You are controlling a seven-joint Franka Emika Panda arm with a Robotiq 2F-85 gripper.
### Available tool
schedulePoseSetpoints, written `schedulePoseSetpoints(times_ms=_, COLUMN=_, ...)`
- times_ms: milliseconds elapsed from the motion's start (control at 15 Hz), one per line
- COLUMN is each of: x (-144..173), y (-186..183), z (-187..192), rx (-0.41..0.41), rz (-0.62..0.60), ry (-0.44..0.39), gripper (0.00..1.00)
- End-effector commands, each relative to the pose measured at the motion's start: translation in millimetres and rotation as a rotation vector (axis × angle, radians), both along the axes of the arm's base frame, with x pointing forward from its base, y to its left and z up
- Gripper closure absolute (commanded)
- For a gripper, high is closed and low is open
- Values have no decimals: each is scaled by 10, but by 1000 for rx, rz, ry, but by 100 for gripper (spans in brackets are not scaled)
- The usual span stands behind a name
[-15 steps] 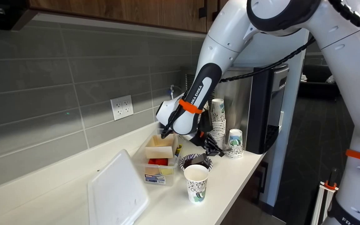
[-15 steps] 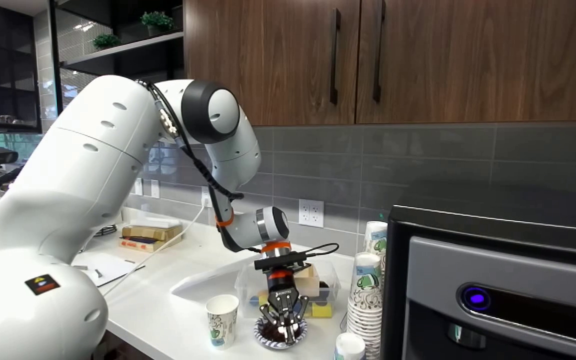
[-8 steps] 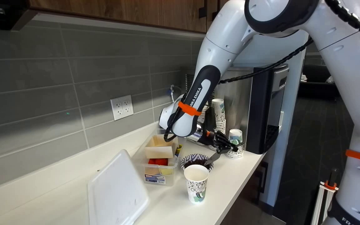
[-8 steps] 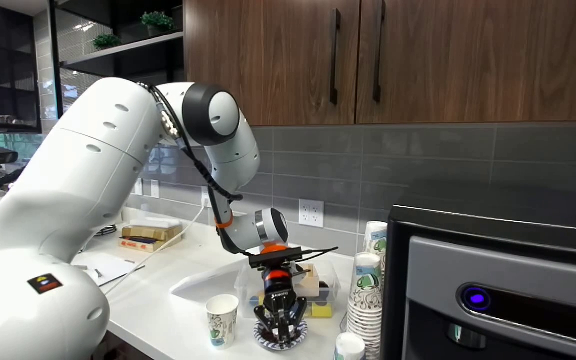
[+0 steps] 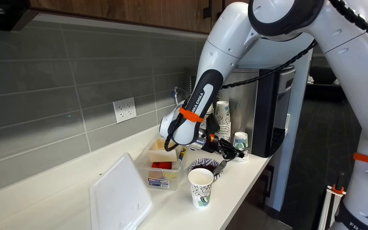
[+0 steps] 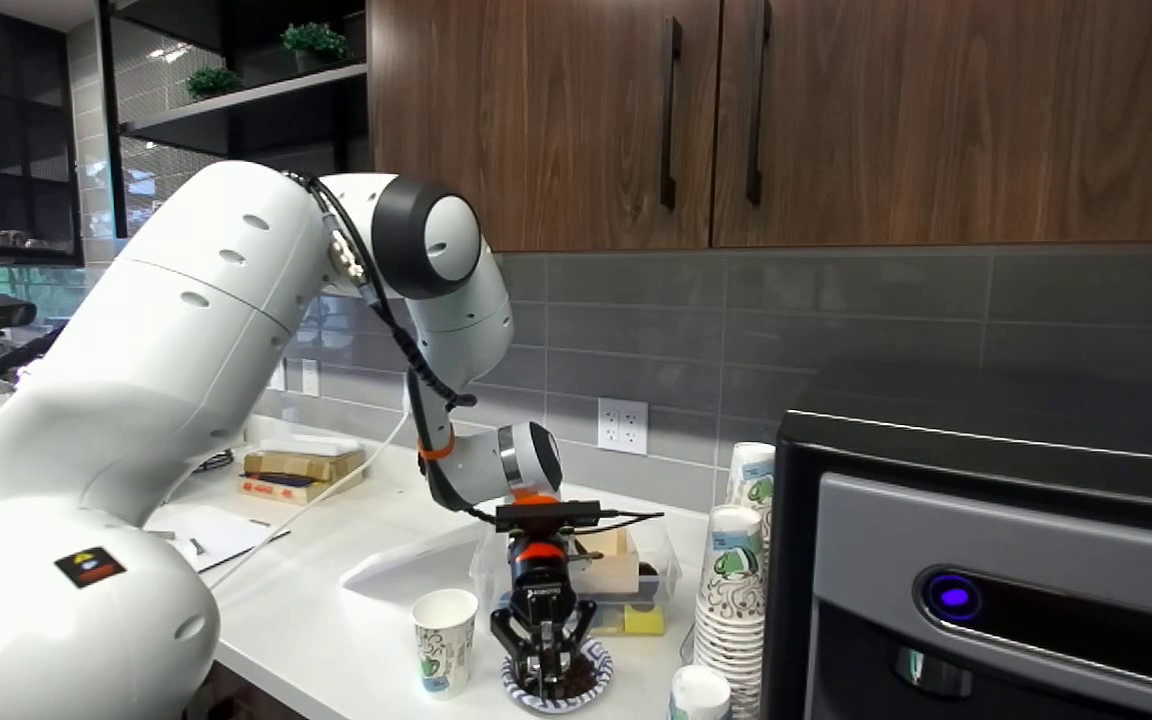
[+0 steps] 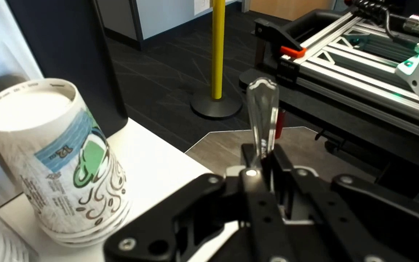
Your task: Use the spoon to stir in the bowl
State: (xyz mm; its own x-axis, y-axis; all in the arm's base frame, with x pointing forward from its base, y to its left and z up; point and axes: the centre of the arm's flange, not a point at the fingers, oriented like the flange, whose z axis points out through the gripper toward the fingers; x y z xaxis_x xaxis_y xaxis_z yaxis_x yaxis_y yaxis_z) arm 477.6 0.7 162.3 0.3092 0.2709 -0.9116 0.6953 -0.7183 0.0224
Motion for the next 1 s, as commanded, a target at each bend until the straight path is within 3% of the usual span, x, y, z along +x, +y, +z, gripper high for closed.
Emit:
schedulePoseSetpoints(times_ms=0, x=64, y=55, z=7, rx=61, rz=23, ry=-73, gripper=97)
schedulePoseSetpoints(times_ms=200, x=143, y=80, z=-12, rx=61, rz=36, ry=-182, gripper=97)
schedulePoseSetpoints(times_ms=467, x=239, y=39, z=-14, rx=-15, rz=12, ry=-286, gripper=97)
schedulePoseSetpoints(times_ms=933, x=185, y=-149, z=11, rx=-222, rz=-63, ry=-259, gripper=97)
